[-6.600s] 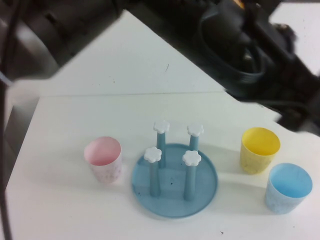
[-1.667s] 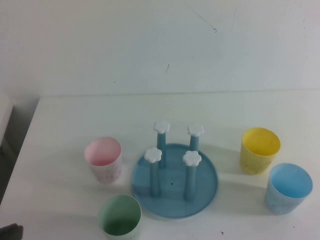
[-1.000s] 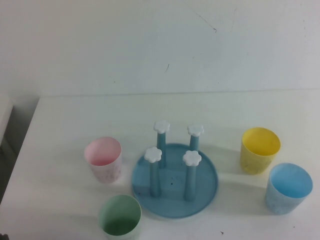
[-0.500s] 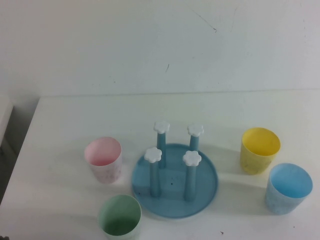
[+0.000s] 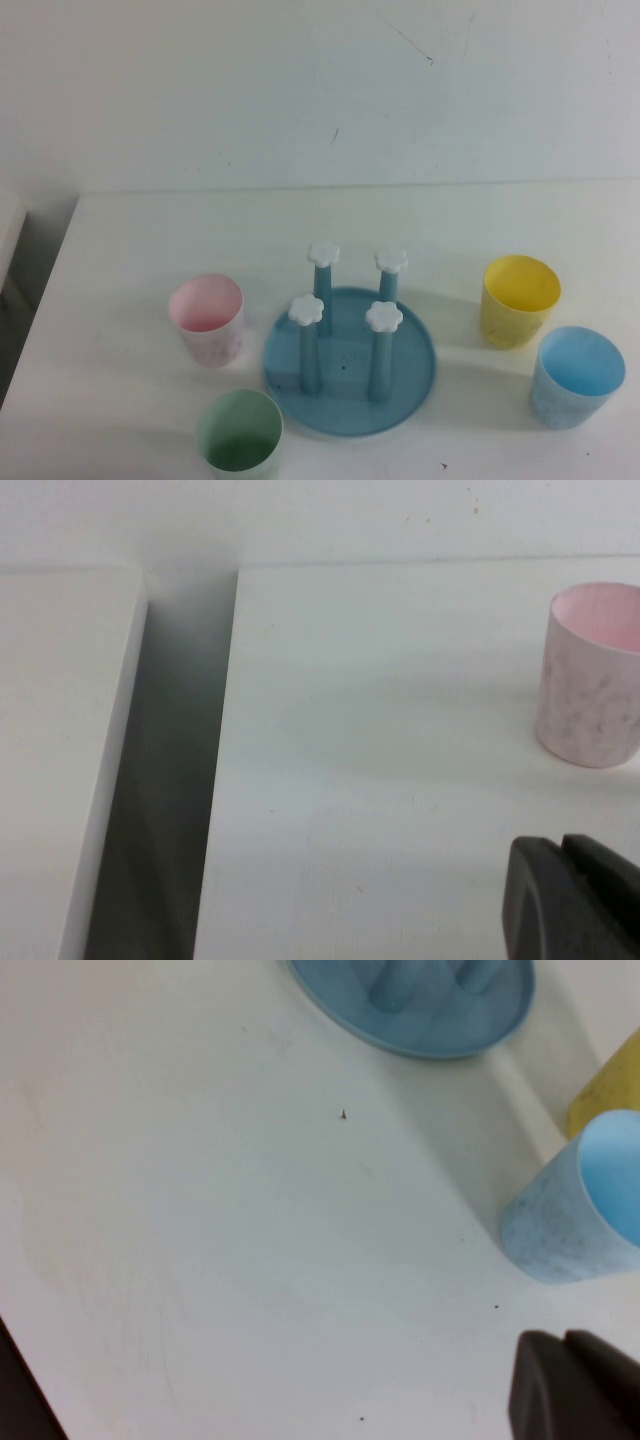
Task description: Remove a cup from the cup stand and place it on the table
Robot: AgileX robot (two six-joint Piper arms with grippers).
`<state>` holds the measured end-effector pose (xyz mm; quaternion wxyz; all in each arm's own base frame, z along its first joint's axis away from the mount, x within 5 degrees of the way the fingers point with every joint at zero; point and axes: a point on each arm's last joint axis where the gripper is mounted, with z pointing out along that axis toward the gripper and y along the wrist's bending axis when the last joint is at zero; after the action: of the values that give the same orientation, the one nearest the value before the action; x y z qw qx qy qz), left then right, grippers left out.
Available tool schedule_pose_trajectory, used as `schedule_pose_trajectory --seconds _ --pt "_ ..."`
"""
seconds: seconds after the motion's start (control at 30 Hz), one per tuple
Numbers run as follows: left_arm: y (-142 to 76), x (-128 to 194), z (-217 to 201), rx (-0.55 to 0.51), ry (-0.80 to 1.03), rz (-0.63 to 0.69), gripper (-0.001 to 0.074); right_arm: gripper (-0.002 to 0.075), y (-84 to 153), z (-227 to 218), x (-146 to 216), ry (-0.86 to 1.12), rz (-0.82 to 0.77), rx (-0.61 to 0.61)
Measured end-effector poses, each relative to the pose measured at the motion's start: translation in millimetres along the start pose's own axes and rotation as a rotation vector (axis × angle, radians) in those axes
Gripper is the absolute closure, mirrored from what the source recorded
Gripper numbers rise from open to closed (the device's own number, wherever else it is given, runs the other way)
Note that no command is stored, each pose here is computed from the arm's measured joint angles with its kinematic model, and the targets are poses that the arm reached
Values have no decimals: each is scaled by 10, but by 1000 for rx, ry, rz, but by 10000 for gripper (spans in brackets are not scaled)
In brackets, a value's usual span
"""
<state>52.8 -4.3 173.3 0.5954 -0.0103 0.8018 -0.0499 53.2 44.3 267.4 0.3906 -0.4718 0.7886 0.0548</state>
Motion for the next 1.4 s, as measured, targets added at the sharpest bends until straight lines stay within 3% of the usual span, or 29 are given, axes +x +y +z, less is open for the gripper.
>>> schedule_pose_trajectory --seconds 1.27,1.4 --pt "0 3 0 0 4 11 737 727 0 0 0 0 0 0" --pt "0 3 0 0 4 11 737 727 -17 0 10 12 -80 18"
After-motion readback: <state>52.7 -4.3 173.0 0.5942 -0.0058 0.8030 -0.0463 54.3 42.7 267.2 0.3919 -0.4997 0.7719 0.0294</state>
